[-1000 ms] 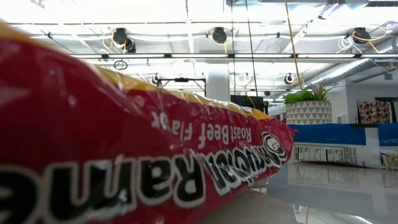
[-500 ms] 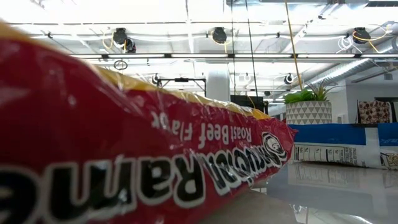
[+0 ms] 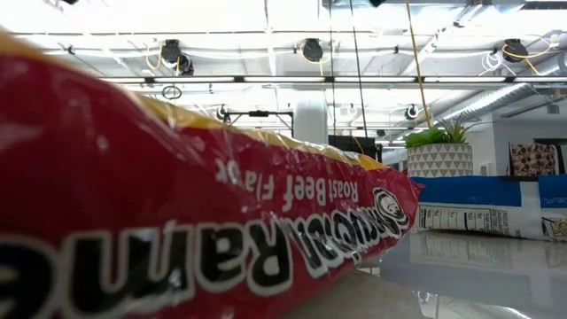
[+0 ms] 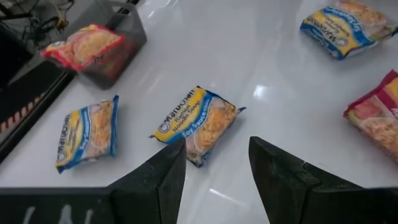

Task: Sort Maruchan noodles
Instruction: Put the red noodle pack into the white bin

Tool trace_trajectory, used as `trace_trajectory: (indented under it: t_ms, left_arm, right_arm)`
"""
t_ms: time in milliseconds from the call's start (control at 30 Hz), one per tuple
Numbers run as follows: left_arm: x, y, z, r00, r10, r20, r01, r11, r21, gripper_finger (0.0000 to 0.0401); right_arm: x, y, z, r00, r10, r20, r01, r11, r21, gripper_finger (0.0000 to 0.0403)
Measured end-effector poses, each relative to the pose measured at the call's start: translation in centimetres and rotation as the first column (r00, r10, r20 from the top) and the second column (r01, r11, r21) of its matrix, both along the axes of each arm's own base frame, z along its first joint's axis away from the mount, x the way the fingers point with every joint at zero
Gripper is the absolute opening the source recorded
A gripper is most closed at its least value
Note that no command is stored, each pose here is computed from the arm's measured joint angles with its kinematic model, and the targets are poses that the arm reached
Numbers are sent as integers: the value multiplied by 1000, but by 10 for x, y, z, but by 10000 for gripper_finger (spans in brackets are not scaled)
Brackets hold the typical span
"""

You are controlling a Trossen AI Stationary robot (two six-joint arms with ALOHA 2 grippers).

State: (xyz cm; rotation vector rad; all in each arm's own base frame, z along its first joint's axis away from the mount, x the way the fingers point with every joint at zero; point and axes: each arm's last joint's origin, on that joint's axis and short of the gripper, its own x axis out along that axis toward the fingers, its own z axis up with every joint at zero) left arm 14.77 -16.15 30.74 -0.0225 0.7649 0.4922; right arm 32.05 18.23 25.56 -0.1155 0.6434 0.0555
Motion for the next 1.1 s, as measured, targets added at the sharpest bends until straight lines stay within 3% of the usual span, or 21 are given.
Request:
trace_trajectory:
  t_ms: [233, 500, 733, 833, 967, 1100]
  left_arm:
    - [15, -1, -2, 998, -58, 0, 58, 998, -7, 182]
    - [29, -5, 2, 992, -117, 49, 118, 993, -23, 182]
    - [33, -5, 2, 988, -145, 47, 146, 989, -17, 182]
    - [33, -5, 2, 987, -155, 41, 155, 988, -8, 182]
    - [33, -5, 2, 987, -156, 40, 157, 988, -6, 182]
    - [33, -5, 2, 987, -153, 41, 154, 988, -9, 182]
  right_arm:
    - [12, -11, 7, 995, -62, 75, 56, 995, 82, 90]
    - [29, -8, -25, 998, -57, -16, 59, 979, 195, 191]
    - [45, -13, -60, 980, 85, -178, -14, 931, 365, 243]
    - [47, -6, -66, 968, 197, -154, -133, 927, 351, 249]
    - [44, 11, -68, 941, 329, -79, -300, 919, 255, 248]
    - [37, 19, -70, 927, 359, -111, -325, 915, 241, 242]
